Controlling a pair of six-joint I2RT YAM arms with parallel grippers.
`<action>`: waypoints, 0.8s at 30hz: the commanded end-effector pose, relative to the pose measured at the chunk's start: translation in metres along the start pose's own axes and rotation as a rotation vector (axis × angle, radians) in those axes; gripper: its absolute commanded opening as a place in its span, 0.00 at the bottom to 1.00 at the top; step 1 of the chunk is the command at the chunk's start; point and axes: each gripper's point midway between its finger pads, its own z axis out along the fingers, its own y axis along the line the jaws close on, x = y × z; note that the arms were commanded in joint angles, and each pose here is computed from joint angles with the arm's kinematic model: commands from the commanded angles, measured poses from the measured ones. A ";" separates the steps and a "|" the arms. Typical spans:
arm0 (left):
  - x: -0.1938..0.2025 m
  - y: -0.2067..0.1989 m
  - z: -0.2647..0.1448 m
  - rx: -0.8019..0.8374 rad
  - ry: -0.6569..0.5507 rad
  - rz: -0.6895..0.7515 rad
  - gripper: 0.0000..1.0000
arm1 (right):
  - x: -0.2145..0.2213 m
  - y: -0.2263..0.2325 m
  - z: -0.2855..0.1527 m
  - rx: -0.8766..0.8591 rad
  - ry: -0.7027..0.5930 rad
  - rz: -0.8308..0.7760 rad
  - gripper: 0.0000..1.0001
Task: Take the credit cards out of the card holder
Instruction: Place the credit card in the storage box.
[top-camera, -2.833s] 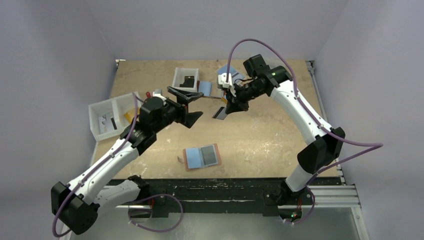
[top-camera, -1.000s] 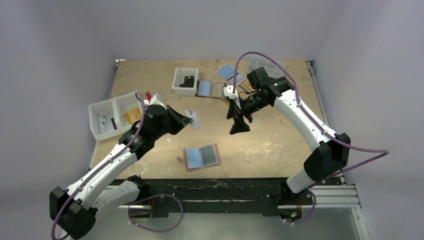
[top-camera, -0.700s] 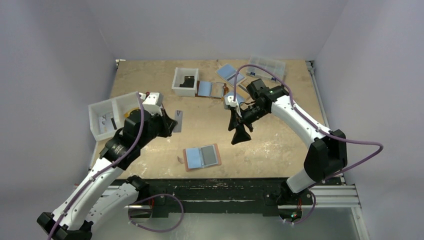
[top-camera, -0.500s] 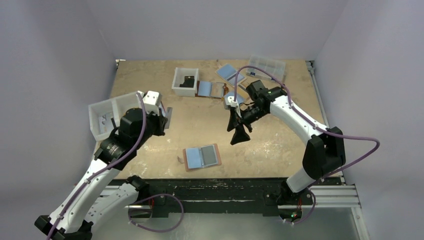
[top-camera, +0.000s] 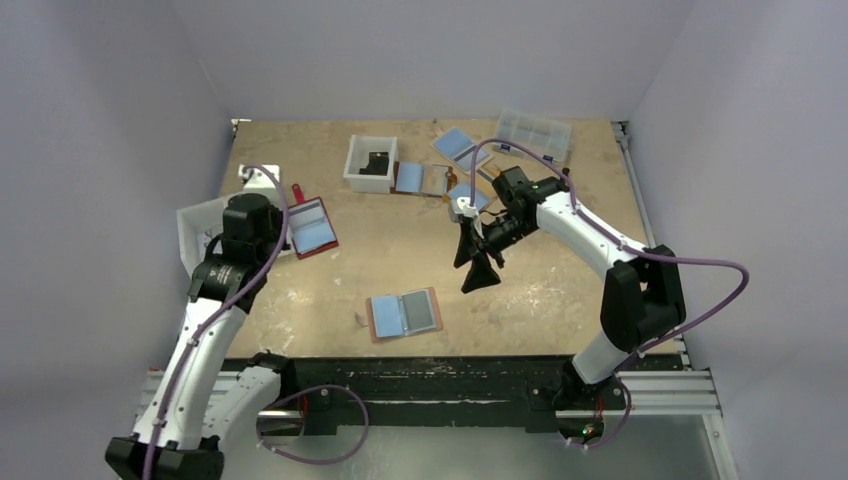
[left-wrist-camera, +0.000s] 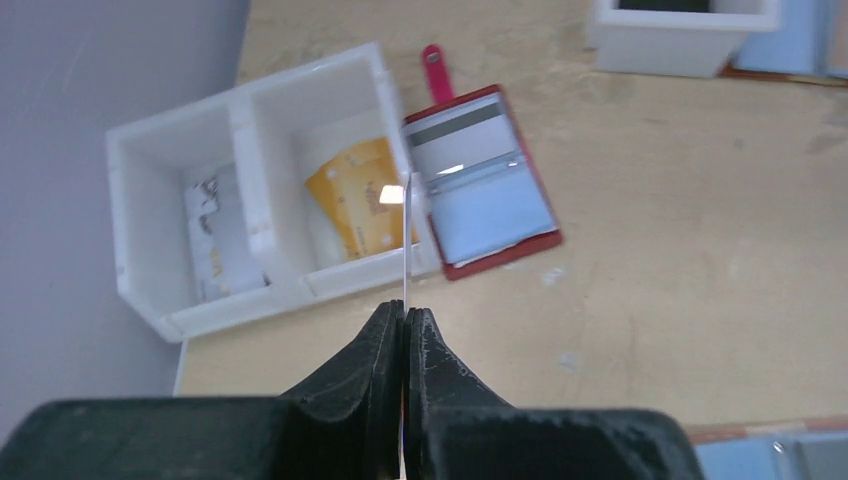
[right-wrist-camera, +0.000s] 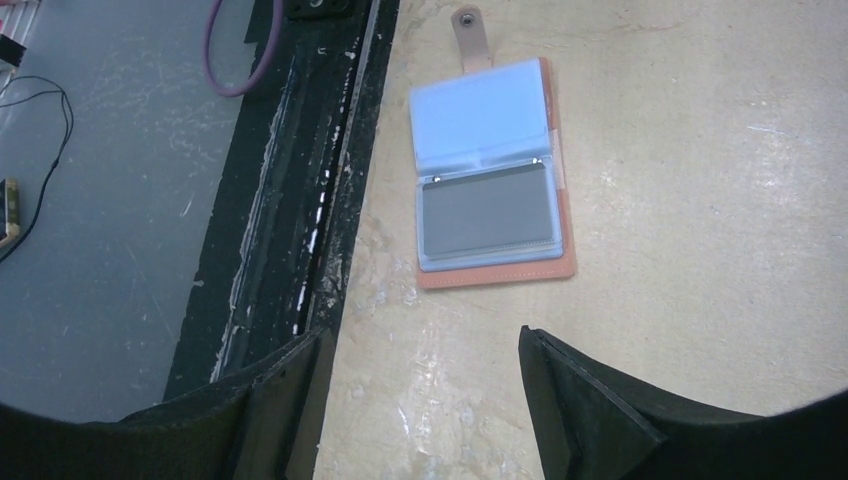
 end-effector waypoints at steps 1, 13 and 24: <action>0.010 0.048 0.031 -0.087 0.011 -0.118 0.00 | -0.005 0.005 -0.003 -0.015 -0.044 -0.033 0.76; 0.034 0.174 0.074 -0.398 0.057 -0.272 0.00 | 0.005 0.006 -0.015 0.005 -0.053 -0.028 0.75; 0.064 0.193 0.117 -0.206 0.168 -0.311 0.00 | 0.004 0.012 -0.016 -0.020 -0.055 -0.047 0.75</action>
